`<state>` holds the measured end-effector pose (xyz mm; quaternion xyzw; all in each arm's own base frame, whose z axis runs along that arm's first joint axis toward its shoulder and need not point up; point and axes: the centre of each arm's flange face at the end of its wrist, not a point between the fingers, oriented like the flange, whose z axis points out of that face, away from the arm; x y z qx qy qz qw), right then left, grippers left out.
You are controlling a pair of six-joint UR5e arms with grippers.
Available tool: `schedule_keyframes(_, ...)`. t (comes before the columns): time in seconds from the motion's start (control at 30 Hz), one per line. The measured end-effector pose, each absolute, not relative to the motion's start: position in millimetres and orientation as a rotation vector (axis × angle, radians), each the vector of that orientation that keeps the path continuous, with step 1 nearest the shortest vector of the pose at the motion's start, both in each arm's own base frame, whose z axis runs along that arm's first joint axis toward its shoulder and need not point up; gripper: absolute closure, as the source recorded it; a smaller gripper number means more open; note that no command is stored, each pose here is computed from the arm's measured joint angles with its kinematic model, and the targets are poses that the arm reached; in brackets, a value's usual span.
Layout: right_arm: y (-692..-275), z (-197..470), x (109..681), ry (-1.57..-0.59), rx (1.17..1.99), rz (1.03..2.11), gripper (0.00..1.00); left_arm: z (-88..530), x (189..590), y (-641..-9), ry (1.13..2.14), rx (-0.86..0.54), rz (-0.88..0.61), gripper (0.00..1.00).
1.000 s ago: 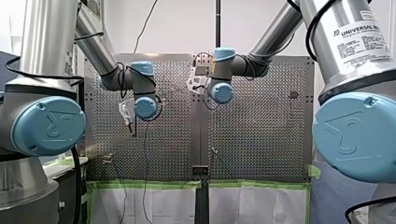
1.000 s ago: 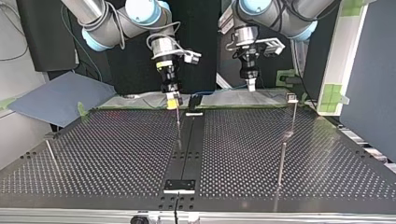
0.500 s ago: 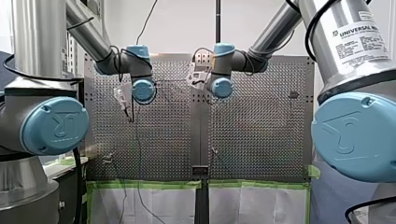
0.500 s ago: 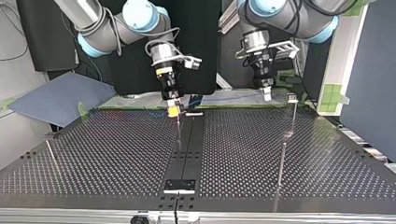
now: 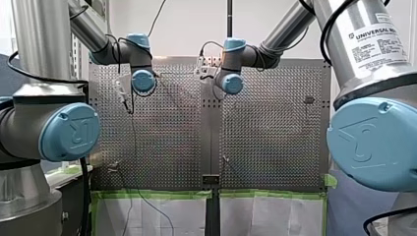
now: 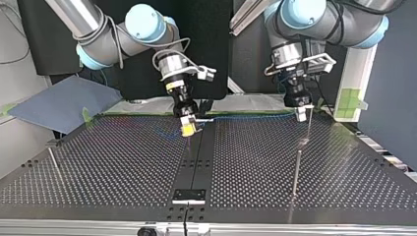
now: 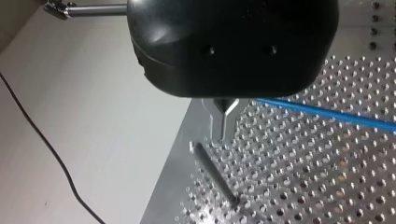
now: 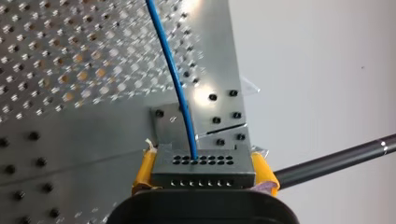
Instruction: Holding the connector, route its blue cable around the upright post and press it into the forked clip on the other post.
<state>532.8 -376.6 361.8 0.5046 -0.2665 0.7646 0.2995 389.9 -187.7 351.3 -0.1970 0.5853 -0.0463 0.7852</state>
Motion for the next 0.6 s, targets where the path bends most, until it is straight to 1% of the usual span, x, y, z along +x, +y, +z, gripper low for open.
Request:
schedule_keyframes(0.2,-381.1,375.9,540.2,-0.678,1.339,2.054,0.98,370.9,405.5,-173.5,1.247,-0.455,-0.078,1.00)
schedule_keyframes(0.43,-388.3,396.9,548.7,-0.649,1.316,2.080,0.98,401.4,415.5,-167.5,1.210,-0.481,-0.082,1.00)
schedule_keyframes(0.6,-394.1,396.4,555.9,-0.646,1.327,2.081,0.98,423.1,424.6,-164.4,1.181,-0.490,-0.085,1.00)
